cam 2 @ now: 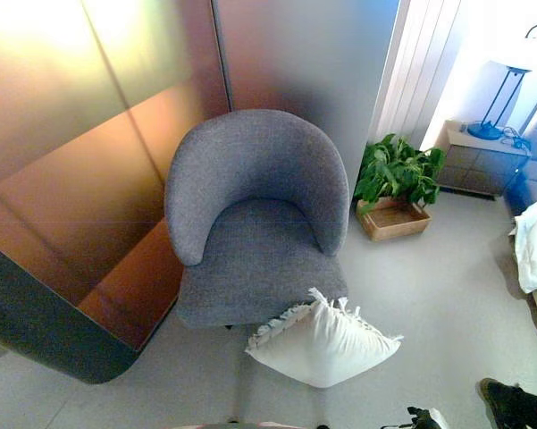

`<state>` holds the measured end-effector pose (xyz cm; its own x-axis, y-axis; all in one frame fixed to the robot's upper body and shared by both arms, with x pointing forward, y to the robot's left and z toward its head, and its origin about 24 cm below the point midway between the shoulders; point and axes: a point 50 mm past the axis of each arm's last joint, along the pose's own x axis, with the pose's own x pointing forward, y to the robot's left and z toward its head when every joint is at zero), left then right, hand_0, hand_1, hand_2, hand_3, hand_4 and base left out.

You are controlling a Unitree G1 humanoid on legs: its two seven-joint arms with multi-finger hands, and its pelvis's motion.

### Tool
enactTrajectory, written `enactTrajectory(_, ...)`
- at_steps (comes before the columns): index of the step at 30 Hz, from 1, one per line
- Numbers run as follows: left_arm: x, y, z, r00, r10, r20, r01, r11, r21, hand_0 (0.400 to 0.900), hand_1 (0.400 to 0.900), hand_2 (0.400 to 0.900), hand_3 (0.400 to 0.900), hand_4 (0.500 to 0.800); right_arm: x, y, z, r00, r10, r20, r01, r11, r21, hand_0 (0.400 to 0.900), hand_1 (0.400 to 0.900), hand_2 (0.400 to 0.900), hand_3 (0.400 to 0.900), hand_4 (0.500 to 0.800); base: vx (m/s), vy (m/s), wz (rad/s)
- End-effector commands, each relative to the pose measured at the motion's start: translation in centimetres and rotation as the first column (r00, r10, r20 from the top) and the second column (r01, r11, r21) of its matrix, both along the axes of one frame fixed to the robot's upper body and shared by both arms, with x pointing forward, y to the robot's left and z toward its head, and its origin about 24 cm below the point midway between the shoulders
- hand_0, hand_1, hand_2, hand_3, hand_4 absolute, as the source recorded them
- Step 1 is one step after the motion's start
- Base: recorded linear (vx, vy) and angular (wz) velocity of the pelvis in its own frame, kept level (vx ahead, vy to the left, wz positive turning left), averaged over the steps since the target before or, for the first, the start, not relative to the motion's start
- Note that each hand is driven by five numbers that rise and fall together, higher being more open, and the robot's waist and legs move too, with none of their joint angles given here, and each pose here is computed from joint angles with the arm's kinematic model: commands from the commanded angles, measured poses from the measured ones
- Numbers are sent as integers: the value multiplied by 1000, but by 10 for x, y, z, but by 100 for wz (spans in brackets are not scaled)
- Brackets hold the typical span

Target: Pick up the pillow and put it on the sofa.

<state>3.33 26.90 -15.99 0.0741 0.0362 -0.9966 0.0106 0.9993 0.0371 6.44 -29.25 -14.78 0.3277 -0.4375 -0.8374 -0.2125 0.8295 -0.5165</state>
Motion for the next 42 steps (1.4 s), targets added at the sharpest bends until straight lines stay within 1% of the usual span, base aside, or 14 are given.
enactTrajectory(1,1,1,1,999,-24,-37,24,1000,-7,900,900,900,900,800,48,-7,15,987,68,146,-57,995,-80,900,900,900,900,800,0,0,0)
enactTrajectory(5,3,-4,0,999,-24,-24,22,998,-64,900,900,900,900,800,51,-7,16,985,82,152,-69,994,-88,900,900,900,900,800,0,0,0)
enactTrajectory(14,2,-3,0,1000,-7,-26,6,999,-49,900,900,900,900,800,59,-8,21,974,133,185,-110,985,-131,900,900,900,900,800,25,-14,1)
enactTrajectory(17,3,-1,0,1000,-8,-30,7,999,-36,900,900,900,900,800,69,-9,25,962,173,213,-142,978,-152,900,900,900,900,800,30,-47,4)
enactTrajectory(21,16,-1,1,1000,-15,-7,14,1000,-24,900,900,900,900,800,94,-12,37,939,207,275,-160,970,-185,900,900,900,900,800,-52,-53,6)
enactTrajectory(27,37,-1,4,999,-16,37,16,1000,-12,900,900,900,900,800,138,-20,66,882,257,395,-166,954,-251,900,900,900,900,800,-105,-48,8)
enactTrajectory(29,47,-1,6,998,-12,61,12,1000,-9,900,900,900,900,800,160,-26,84,847,277,454,-157,946,-284,900,900,900,900,800,-131,-32,8)
enactTrajectory(33,62,1,10,996,-11,85,12,1000,-10,900,900,900,900,800,190,-32,113,793,307,526,-143,933,-330,900,900,900,900,800,-92,-2,6)
enactTrajectory(39,80,-2,14,993,19,120,-16,1000,-25,900,900,900,900,800,222,-39,150,732,341,590,-127,919,-374,900,900,900,900,800,-67,15,4)
enactTrajectory(42,90,-4,16,989,27,147,-23,999,-29,900,900,900,900,800,237,-46,175,686,362,631,-110,909,-402,900,900,900,900,800,-91,40,0)
